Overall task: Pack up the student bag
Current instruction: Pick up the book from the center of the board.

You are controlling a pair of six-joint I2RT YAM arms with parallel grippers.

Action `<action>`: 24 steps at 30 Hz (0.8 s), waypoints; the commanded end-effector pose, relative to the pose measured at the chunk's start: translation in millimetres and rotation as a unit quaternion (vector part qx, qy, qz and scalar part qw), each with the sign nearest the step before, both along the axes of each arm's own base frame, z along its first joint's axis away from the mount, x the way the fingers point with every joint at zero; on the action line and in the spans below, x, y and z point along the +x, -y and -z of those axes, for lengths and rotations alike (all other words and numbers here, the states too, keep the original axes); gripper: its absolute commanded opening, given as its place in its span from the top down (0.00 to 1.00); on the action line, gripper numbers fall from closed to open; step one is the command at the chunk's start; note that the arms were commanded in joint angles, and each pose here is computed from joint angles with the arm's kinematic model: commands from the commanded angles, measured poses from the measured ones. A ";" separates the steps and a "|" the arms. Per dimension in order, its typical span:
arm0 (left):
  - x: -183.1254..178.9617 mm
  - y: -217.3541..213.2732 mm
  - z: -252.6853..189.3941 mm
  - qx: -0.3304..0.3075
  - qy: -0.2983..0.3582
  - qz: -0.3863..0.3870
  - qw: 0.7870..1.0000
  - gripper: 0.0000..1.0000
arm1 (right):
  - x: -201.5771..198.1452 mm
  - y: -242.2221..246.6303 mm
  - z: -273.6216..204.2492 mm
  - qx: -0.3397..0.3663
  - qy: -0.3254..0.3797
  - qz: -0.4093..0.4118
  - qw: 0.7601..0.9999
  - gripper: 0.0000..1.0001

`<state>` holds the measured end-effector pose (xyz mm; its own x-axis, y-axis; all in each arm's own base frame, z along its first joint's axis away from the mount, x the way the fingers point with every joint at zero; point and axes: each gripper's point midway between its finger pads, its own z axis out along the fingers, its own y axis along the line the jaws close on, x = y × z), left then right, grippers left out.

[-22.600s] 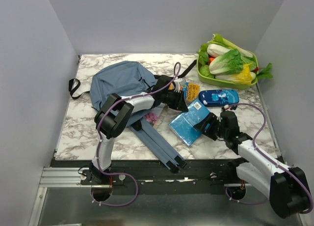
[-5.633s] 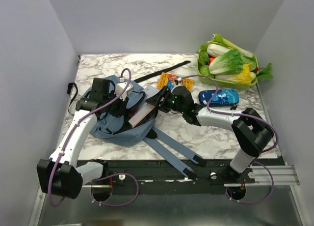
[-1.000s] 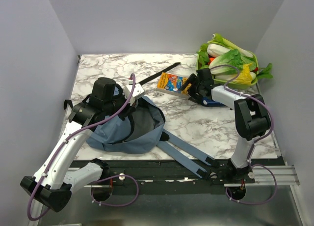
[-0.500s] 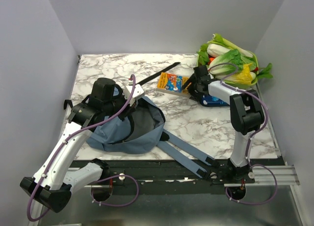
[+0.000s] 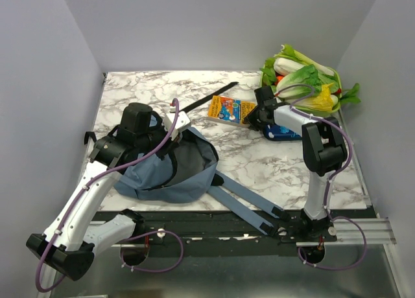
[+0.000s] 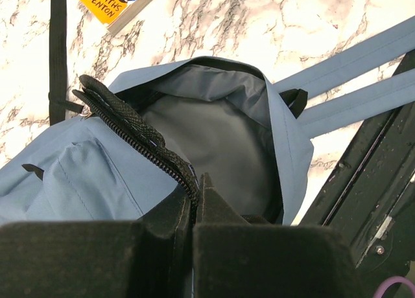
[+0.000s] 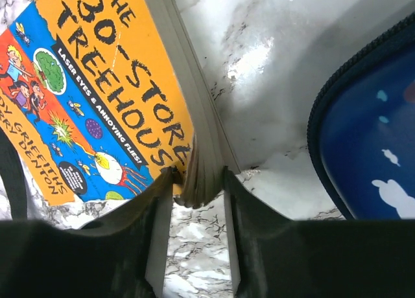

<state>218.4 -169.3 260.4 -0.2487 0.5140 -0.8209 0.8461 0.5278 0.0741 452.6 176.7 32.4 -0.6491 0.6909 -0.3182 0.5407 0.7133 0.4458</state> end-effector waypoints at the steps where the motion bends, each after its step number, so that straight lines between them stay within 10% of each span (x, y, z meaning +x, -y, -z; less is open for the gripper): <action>1: -8.9 4.3 -9.5 -0.016 0.011 0.021 1.000 1.00 | -12.9 14.6 27.0 -0.030 -0.041 0.013 0.999 0.65; 10: -8.1 2.6 -8.4 -0.013 0.015 0.018 1.000 1.00 | -21.6 4.0 -3.2 -0.017 0.012 -0.014 1.000 1.00; 24: 11.7 -3.6 -14.3 -0.026 0.035 -0.046 0.998 1.00 | -80.6 -29.4 -191.6 0.084 0.256 -0.133 0.954 1.00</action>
